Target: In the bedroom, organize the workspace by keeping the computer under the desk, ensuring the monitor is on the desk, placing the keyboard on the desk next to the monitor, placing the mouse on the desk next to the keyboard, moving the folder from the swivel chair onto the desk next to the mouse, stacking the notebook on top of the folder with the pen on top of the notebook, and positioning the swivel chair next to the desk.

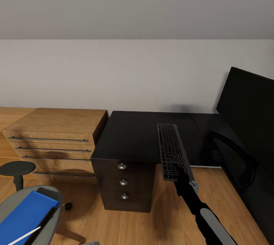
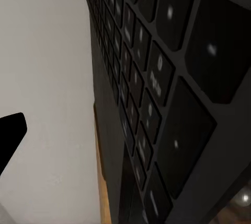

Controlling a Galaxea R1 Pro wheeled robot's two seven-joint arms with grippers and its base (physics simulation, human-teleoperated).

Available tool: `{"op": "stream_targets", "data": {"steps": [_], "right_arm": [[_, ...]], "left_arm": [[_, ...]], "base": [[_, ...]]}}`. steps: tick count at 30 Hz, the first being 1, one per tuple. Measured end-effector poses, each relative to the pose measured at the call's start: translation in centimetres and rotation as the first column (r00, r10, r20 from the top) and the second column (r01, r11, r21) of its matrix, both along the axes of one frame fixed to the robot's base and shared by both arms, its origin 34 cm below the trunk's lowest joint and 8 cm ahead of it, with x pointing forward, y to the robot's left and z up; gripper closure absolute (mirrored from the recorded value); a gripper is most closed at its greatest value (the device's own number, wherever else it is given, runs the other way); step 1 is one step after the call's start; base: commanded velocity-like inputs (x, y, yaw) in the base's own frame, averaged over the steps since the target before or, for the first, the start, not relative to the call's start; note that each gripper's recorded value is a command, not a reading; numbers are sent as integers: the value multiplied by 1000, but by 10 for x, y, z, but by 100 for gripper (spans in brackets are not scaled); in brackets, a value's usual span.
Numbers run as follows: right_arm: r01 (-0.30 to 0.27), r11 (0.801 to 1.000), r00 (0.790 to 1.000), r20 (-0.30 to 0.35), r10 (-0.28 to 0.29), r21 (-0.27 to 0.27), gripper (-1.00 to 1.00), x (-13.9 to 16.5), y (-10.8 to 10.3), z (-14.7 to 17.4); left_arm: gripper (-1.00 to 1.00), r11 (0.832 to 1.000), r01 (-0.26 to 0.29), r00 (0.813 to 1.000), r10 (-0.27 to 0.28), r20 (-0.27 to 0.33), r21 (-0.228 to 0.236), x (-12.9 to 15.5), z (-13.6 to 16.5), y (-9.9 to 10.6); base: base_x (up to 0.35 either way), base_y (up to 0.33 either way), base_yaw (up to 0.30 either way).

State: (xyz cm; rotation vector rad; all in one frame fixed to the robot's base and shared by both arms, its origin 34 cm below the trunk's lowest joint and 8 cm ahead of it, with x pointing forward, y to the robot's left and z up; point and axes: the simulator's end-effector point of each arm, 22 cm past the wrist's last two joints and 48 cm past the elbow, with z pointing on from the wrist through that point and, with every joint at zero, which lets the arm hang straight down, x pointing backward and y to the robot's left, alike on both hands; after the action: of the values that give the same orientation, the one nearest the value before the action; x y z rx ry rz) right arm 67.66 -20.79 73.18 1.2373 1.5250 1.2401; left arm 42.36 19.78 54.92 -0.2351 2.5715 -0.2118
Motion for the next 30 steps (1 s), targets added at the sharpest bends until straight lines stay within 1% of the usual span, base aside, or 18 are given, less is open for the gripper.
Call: {"op": "stream_targets", "data": {"steps": [8, 16, 22, 30], "right_arm": [[0, 1000, 1000, 0, 0, 0, -100, 0, 0, 0], [0, 1000, 1000, -1, 0, 0, -100, 0, 0, 0], [0, 1000, 1000, 0, 0, 0, -100, 0, 0, 0], [-1, 1000, 1000, -1, 1, 0, -100, 0, 1, -1]], "left_arm": [[-100, 1000, -2, 1000, 2, 1, -1, 0, 0, 0], [-100, 1000, -1, 1000, 1, -1, -1, 0, -1, 0], [-100, 1000, -1, 1000, 1, -2, -1, 0, -1, 0], [-100, 1000, -2, 1000, 2, -12, 1, -4, -4, 1]], "base": [[-35, 0, 0], [-269, 0, 0], [-97, 0, 0], [-282, 0, 0]]}}
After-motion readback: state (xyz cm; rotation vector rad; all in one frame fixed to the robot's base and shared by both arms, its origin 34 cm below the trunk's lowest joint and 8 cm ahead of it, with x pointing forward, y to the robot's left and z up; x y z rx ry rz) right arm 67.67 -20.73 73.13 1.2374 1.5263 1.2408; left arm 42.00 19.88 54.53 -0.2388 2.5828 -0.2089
